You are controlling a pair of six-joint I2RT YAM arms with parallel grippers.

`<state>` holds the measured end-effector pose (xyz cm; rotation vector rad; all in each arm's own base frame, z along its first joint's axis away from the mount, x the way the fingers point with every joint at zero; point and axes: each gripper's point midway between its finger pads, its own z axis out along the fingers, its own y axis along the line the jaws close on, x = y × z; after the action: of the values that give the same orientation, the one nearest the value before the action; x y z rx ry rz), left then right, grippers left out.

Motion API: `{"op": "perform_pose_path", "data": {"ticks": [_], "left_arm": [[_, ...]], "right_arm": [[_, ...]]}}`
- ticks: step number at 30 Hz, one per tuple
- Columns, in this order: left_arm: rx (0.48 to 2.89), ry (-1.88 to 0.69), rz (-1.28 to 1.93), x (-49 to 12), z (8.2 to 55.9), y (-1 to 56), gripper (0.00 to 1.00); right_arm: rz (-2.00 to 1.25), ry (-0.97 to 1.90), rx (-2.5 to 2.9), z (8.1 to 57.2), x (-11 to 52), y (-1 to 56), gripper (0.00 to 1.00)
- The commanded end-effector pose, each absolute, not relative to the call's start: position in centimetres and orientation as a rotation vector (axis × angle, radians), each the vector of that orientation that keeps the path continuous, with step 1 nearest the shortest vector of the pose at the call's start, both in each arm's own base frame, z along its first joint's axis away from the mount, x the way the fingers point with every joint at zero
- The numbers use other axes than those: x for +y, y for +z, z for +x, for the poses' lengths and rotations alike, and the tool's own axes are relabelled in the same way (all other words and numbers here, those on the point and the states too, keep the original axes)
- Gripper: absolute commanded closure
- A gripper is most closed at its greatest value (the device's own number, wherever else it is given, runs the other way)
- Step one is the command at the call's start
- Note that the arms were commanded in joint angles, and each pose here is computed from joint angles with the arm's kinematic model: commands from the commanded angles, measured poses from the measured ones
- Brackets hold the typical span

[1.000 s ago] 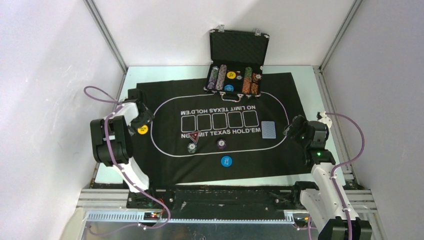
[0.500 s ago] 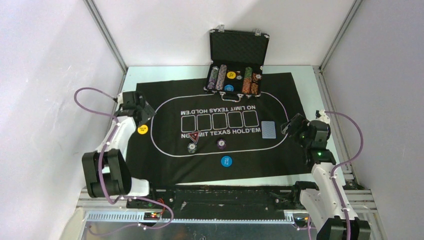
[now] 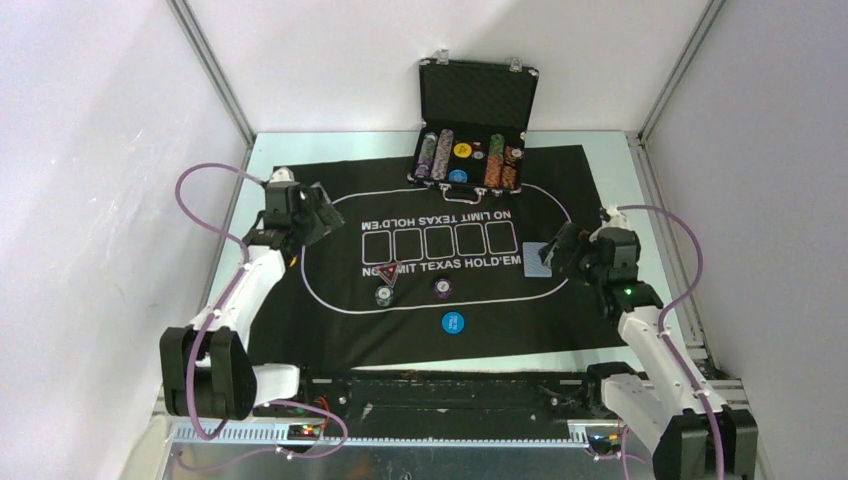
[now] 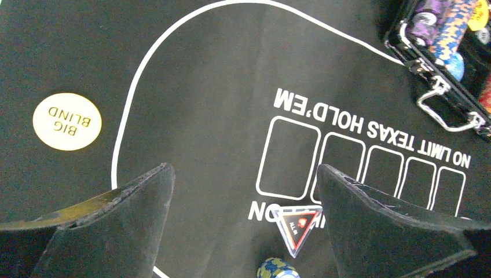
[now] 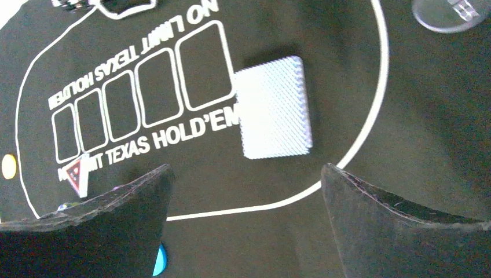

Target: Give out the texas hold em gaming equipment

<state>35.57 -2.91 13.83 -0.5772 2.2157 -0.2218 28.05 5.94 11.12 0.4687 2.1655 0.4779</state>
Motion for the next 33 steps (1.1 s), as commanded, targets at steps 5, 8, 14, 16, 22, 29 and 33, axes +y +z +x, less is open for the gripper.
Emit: {"op": "perform_pose_path", "data": {"ticks": [5, 8, 14, 16, 22, 29, 33], "left_arm": [[2.166, -0.342, -0.428, -4.9, 35.6, 15.2, 0.00], [2.163, -0.361, -0.409, -5.3, 35.5, 15.2, 0.00], [2.161, -0.407, -0.388, -6.1, 35.5, 15.3, 0.00], [2.157, -0.419, -0.378, -6.3, 35.4, 15.4, 0.00], [2.162, -0.427, -0.364, -6.8, 35.2, 15.4, 0.00], [2.189, -0.396, -0.365, -6.9, 35.3, 15.0, 0.00], [2.197, -0.386, -0.373, -6.8, 35.3, 14.6, 0.00]], "right_arm": [[0.266, 0.435, 2.046, 30.9, 9.9, 17.2, 0.01], [0.180, 0.396, 2.041, 31.2, 11.6, 18.1, 0.00], [0.129, 0.331, 2.136, 32.6, 12.9, 17.3, 0.00], [0.104, 0.335, 2.174, 32.9, 13.6, 16.7, 0.00], [-0.038, 0.327, 2.288, 33.0, 17.2, 14.7, 0.00], [-0.361, 0.452, 2.349, 31.1, 26.2, 12.6, 0.01], [-0.497, 0.421, 2.410, 30.2, 30.0, 10.8, 0.04]]}}
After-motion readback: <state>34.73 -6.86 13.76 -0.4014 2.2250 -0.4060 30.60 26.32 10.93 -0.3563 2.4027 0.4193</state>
